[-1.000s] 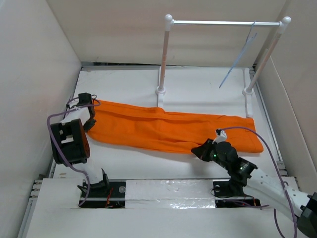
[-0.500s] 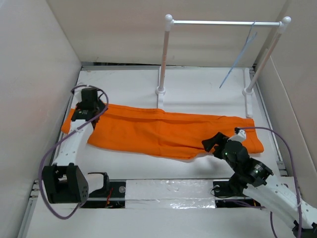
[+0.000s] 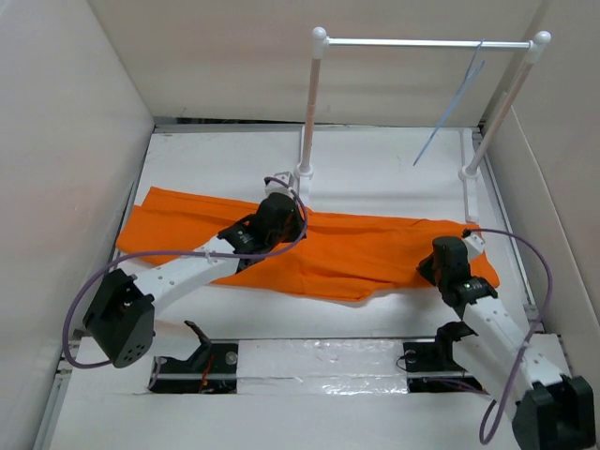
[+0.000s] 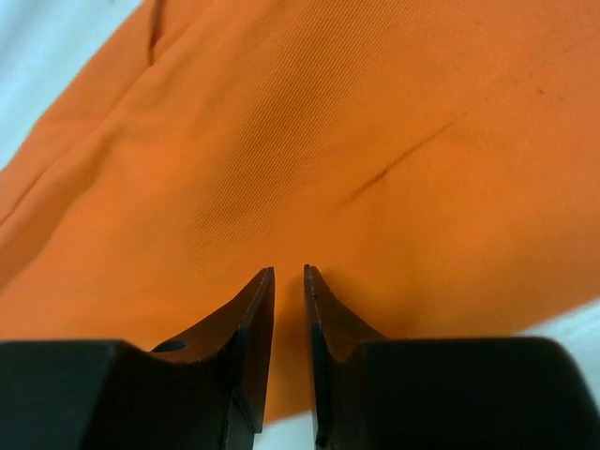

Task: Place the trousers on the hanger
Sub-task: Fold the trousers at the center of the board.

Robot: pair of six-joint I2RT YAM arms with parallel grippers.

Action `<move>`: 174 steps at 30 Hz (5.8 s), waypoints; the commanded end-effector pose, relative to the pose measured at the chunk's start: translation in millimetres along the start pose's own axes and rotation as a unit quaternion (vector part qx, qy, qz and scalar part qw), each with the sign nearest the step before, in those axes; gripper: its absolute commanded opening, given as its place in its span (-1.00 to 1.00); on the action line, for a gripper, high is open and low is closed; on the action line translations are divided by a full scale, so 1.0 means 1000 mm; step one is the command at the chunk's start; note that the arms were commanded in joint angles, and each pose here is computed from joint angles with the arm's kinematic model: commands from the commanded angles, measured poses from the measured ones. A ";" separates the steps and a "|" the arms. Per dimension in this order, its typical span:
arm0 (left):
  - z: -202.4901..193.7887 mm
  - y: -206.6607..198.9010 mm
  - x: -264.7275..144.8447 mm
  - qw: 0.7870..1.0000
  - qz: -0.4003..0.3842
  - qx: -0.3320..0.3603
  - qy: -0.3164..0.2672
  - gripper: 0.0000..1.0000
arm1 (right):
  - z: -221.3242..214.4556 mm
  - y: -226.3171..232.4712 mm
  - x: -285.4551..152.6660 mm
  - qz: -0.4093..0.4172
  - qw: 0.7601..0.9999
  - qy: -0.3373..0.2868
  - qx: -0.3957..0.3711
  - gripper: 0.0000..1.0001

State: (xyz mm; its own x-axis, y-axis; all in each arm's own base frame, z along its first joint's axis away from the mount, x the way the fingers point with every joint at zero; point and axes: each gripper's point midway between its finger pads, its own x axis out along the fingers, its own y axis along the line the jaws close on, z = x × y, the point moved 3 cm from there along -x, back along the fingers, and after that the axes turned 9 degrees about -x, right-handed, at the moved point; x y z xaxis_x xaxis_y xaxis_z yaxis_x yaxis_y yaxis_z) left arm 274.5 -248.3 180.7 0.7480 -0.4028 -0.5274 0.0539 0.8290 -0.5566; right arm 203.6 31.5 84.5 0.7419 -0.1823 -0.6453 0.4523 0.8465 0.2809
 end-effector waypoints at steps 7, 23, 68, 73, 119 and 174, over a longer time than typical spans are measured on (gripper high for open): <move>-0.025 0.011 -0.005 0.999 -0.024 -0.007 -0.041 -0.92 | 0.026 0.054 0.063 0.082 0.994 0.046 -0.054 -0.44; -0.052 0.023 -0.002 0.998 -0.051 -0.012 -0.023 -0.62 | 0.099 0.072 0.071 0.117 0.990 -0.002 -0.073 -0.46; -0.038 -0.002 -0.034 0.987 -0.155 0.009 -0.040 -0.55 | 0.080 -0.124 -0.001 -0.212 0.957 -0.090 0.175 0.40; -0.040 0.010 -0.035 0.988 -0.147 0.010 -0.048 -0.55 | 0.077 -0.150 0.002 -0.262 0.940 -0.072 0.204 0.61; -0.131 0.110 -0.031 0.997 -0.033 -0.069 0.025 -1.00 | 0.072 0.238 -0.156 0.370 0.898 -0.115 -0.208 -1.00; 0.126 -0.008 -0.271 0.934 -0.158 -0.132 -0.291 -0.25 | 0.142 0.465 -0.264 0.609 0.749 -0.157 -0.208 -1.00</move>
State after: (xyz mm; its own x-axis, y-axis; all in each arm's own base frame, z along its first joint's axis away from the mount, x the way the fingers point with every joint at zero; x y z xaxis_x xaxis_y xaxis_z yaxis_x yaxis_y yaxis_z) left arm 157.4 -129.7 403.1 0.9184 -0.3710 0.1374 0.3081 0.4529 -0.8367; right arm 304.2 373.5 419.1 0.6289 0.7684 -0.1184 -0.7360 0.6375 0.2280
